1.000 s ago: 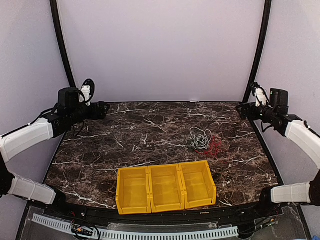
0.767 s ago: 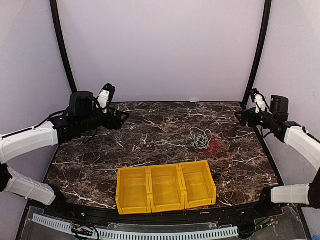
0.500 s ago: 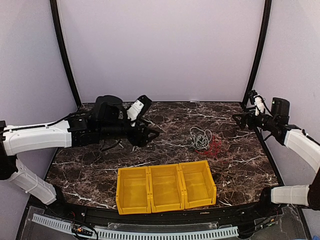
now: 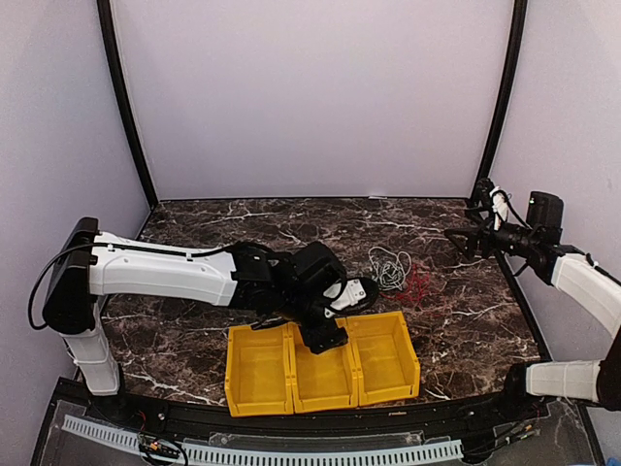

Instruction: Untangle the cables

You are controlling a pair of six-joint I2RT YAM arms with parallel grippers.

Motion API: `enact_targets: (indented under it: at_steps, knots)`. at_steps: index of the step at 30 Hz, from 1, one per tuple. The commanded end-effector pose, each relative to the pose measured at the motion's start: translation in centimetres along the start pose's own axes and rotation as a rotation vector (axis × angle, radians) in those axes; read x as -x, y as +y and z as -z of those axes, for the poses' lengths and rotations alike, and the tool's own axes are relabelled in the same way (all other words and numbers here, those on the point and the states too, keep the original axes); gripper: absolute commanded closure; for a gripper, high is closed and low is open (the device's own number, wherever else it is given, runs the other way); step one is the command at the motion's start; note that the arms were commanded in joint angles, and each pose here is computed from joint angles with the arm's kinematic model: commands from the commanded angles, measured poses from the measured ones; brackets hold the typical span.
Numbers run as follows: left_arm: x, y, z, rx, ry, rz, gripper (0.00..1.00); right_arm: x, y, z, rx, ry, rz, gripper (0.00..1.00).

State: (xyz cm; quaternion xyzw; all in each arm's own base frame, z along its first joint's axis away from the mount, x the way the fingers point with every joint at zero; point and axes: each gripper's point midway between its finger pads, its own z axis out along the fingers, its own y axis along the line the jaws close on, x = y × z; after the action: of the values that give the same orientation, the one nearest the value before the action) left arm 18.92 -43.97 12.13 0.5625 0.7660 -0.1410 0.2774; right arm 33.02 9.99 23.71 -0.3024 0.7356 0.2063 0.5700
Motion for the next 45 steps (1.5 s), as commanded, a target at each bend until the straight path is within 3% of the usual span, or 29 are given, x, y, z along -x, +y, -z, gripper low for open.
enact_targets:
  at_steps: [1,11,15,24,34,45]
  knots:
    - [-2.1,1.3,0.5,0.073,0.112,-0.081,0.2,1.0,0.9,0.3,0.052,-0.049,0.067,0.03]
    - [-4.6,4.5,-0.3,0.248,0.198,-0.106,0.21,1.3,1.2,0.4,0.071,-0.059,0.078,0.03]
    - [-5.0,6.7,0.2,0.308,0.193,-0.049,0.27,1.3,1.3,0.5,0.073,-0.06,0.079,0.03]
    - [-7.5,11.8,2.1,0.423,0.146,0.052,0.28,1.1,1.4,0.4,0.08,-0.056,0.073,0.03]
    - [-11.7,20.3,5.0,0.655,0.119,0.121,0.24,1.3,1.5,0.5,0.08,-0.061,0.074,0.03]
    - [-11.8,27.6,4.7,0.797,0.118,0.084,0.22,1.3,1.8,0.6,0.093,-0.064,0.075,0.03]
